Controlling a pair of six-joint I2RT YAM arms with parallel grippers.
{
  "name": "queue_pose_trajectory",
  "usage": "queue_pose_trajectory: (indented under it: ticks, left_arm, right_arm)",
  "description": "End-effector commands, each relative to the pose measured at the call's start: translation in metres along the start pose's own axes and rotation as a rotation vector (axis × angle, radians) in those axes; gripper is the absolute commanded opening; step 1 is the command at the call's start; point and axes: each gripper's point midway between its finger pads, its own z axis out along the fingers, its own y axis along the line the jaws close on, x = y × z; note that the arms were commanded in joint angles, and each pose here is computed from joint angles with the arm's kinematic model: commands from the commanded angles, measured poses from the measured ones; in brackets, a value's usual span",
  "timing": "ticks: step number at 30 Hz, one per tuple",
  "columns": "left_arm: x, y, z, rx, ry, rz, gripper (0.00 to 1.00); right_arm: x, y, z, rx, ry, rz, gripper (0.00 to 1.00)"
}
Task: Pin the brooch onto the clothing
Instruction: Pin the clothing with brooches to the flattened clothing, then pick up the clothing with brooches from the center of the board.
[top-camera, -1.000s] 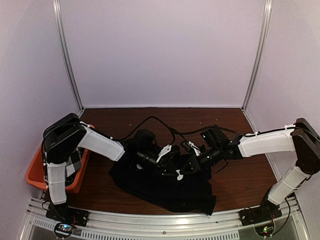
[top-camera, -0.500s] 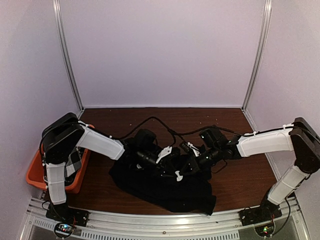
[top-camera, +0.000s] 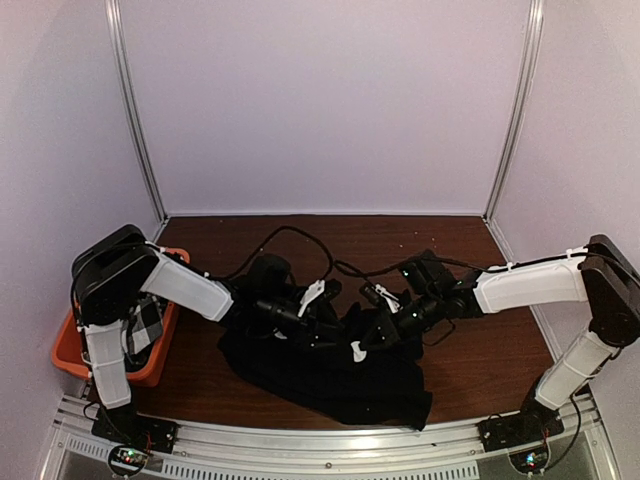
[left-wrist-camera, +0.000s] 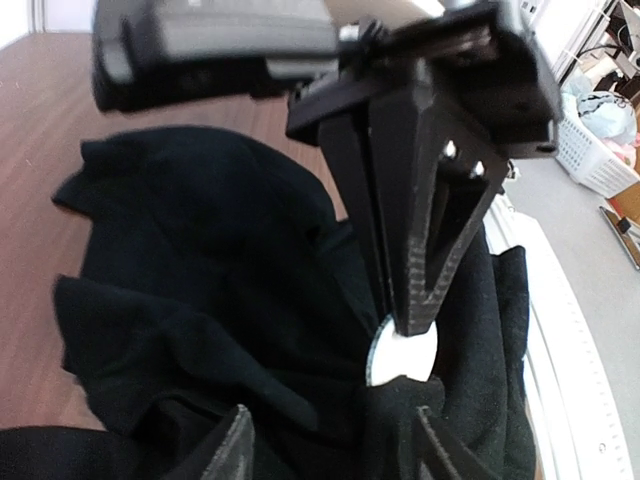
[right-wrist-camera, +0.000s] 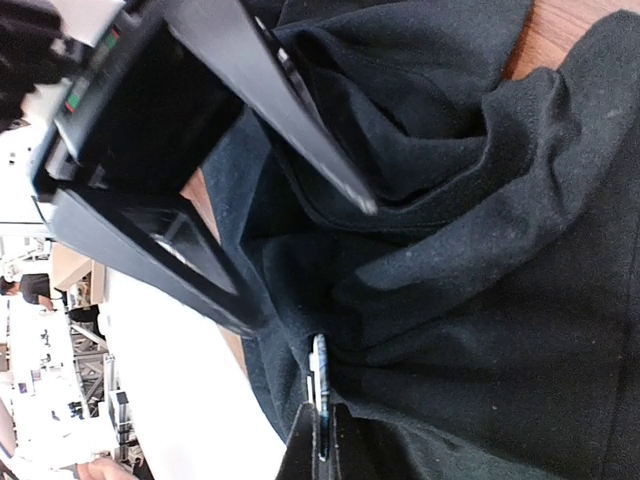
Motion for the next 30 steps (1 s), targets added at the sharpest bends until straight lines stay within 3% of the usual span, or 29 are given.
queue_pose_trajectory:
  ticks: [1,7,15,21,30]
  left_arm:
    - [-0.032,0.004,-0.016,-0.053,-0.105,0.025,0.59]
    - [-0.037,0.019,-0.036,-0.123,-0.179,-0.027,0.69]
    - [-0.034,0.06,-0.072,-0.293,-0.273,-0.163,0.72]
    - [-0.032,0.09,-0.094,-0.456,-0.277,-0.216,0.74]
    - [-0.022,0.119,-0.108,-0.62,-0.217,-0.257,0.76]
  right_arm:
    - [-0.01,-0.004,-0.007,0.049,-0.038,-0.028,0.0]
    - [-0.014,-0.015,-0.014,0.138,-0.059,-0.036,0.0]
    - [-0.026,-0.027,-0.038,0.312,-0.126,-0.071,0.01]
    - [-0.027,-0.025,-0.045,0.395,-0.135,-0.122,0.05]
    - [0.003,-0.003,-0.008,0.384,0.02,-0.273,0.14]
